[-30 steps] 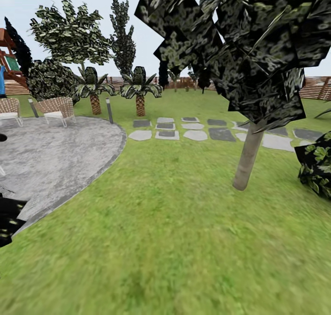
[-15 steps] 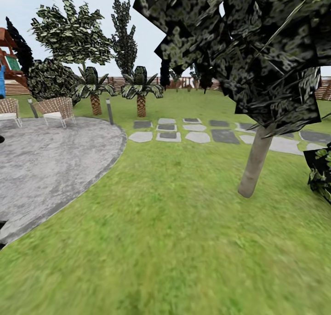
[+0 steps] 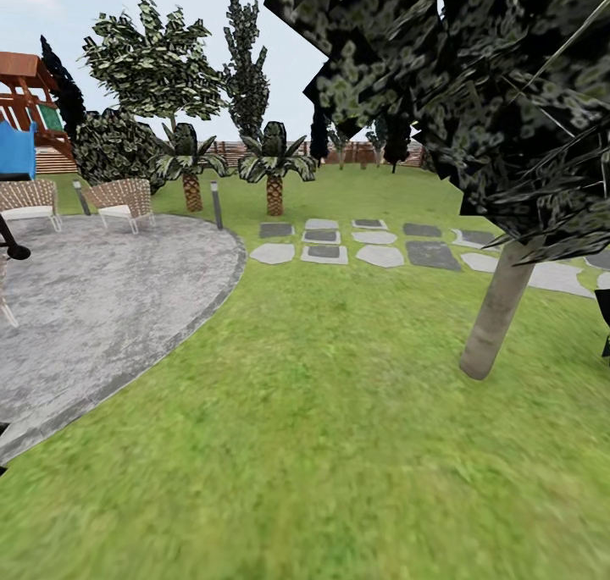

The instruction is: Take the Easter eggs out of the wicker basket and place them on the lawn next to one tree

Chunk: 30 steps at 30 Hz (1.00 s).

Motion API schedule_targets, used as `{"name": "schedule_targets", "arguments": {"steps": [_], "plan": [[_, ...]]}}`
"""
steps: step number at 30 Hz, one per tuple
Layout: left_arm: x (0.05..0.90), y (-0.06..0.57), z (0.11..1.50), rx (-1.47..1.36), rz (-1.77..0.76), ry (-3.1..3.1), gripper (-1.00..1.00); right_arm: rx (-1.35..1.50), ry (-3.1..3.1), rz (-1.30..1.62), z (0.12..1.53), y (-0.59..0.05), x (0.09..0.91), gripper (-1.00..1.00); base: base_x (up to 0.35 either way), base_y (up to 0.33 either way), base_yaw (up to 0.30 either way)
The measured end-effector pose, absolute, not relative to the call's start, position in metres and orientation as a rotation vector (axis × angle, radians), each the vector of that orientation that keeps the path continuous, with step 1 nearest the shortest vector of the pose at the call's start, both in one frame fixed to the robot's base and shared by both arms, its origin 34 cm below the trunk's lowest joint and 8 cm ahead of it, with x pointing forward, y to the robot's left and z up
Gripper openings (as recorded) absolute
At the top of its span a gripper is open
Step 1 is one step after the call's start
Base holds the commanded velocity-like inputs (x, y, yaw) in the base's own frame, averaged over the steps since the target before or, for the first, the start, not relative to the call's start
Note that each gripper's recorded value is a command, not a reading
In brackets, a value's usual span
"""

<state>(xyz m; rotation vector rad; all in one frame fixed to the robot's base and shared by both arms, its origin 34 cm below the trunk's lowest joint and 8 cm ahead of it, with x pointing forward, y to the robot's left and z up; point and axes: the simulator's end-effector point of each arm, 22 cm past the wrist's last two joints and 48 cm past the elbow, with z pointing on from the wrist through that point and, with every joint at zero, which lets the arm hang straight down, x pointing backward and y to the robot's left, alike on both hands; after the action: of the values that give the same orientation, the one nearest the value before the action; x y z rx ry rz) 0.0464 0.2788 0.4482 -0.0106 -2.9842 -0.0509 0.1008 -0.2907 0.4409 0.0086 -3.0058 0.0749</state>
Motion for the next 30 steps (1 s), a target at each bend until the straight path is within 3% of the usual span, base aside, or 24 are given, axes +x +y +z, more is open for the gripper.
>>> {"name": "schedule_targets", "arguments": {"steps": [15, 30], "plan": [[0.0465, 0.2789, 0.4482, -0.011, -0.052, -2.984, 1.0, 0.009, -3.006, 0.072, 0.4408, -0.2896, 0.1007, 1.0, 0.007, 0.0, 0.0], [0.0462, 0.2786, 0.4483, -0.01, -0.05, -2.984, 1.0, 0.009, -3.007, 0.065, 0.4409, -0.2878, 0.1004, 1.0, 0.301, 0.0, 0.0]]}}
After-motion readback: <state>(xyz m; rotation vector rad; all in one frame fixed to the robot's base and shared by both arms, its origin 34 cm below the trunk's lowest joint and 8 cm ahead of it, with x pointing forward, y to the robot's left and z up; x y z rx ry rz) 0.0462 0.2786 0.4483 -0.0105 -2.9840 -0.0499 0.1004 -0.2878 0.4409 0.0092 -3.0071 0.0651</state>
